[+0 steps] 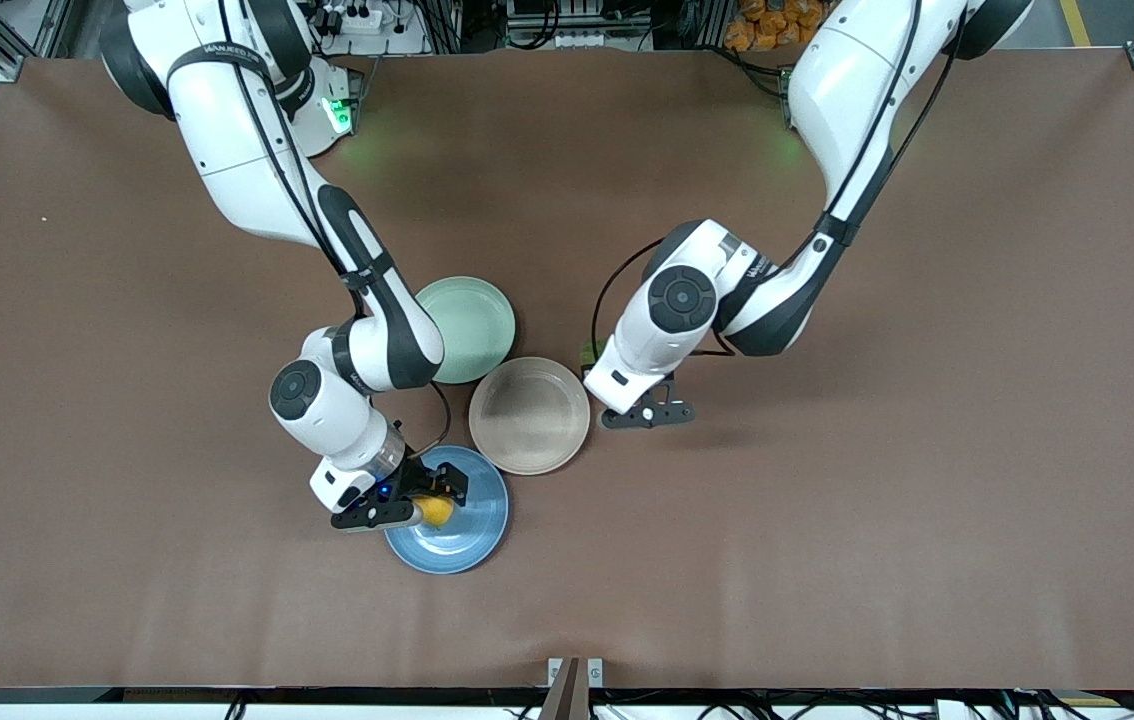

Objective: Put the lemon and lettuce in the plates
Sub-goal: 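Carry the lemon onto the blue plate with the right gripper and release, then lower the lettuce onto the beige plate and open the left gripper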

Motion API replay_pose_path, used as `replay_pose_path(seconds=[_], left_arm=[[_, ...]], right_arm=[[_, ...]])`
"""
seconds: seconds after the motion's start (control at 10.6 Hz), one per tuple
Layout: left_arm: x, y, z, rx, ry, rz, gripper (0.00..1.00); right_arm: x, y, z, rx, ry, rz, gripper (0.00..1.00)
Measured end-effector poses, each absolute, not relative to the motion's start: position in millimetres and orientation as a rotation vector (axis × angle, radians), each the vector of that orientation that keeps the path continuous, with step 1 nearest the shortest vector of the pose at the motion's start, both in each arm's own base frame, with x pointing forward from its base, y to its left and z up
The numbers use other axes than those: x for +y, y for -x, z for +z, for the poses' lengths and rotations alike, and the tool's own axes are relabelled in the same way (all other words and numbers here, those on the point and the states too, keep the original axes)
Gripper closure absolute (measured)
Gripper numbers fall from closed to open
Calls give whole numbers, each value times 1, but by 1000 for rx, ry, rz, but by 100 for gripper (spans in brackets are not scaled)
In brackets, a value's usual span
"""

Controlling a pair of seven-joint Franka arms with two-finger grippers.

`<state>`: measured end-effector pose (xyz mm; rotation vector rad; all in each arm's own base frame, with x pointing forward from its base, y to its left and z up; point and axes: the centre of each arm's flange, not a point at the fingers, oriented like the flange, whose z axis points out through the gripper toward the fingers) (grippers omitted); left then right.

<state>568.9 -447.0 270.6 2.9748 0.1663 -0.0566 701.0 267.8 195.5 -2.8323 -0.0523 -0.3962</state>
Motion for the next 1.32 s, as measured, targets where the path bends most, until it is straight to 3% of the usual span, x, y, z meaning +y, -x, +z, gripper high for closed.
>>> replay_pose_path(seconds=[0.76, 1.32], left_arm=[[-484, -562, 257, 281, -2826, 105, 96], [-510, -549, 233, 300, -2725, 194, 96]], right_arm=[[194, -732, 305, -124, 2871, -246, 0], [52, -713, 322, -344, 3009, -164, 0]])
